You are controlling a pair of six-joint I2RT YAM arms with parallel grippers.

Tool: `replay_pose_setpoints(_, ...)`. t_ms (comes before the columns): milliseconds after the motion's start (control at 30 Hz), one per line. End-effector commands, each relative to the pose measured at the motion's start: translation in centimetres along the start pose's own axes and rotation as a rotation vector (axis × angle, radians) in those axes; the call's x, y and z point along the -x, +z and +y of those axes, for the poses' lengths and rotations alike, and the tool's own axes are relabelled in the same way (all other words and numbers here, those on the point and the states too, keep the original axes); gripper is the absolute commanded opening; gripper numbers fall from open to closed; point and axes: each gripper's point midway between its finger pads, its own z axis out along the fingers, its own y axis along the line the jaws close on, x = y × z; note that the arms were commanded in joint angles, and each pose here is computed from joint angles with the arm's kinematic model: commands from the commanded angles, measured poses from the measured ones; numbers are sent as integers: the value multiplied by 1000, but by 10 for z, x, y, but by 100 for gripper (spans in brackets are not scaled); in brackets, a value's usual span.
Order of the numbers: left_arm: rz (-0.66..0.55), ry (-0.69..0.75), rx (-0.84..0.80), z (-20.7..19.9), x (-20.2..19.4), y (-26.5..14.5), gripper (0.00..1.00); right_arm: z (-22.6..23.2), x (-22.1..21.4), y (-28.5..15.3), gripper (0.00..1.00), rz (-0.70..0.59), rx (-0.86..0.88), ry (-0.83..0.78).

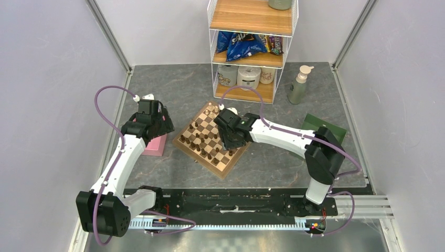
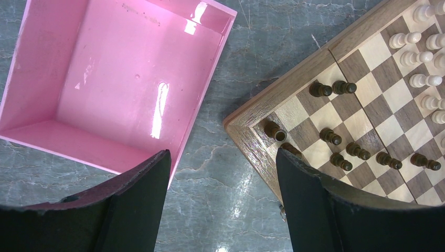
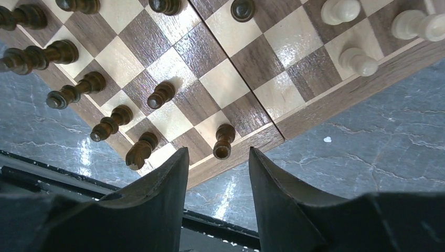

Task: Set up the chess pieces on the board

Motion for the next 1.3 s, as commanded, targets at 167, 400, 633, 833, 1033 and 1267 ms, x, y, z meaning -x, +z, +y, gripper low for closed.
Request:
replay_pose_setpoints(167,-20,-2,-8,0,4,1,80,3,-7,14,45,53,9,22)
replay_pose_setpoints(400,-19,0,-7,0,4,1,80,-3,-14,19,43,86,-17,23)
replay_pose_setpoints(633,-19,1,-8,0,4,1,80,-1,-14,17,22,89,-1,14)
replay_pose_setpoints(833,-17,1,-6,0,4,2,80,11,-17,7,13,92,46,-7)
replay_pose_setpoints(1033,-21,-2,-7,0,5,1,80,31,-27,-3,13,88,84,-44)
replay_pose_setpoints(1267,-20,-1,-11,-1,4,1,80,46,-41,-3,13,111,110,-67)
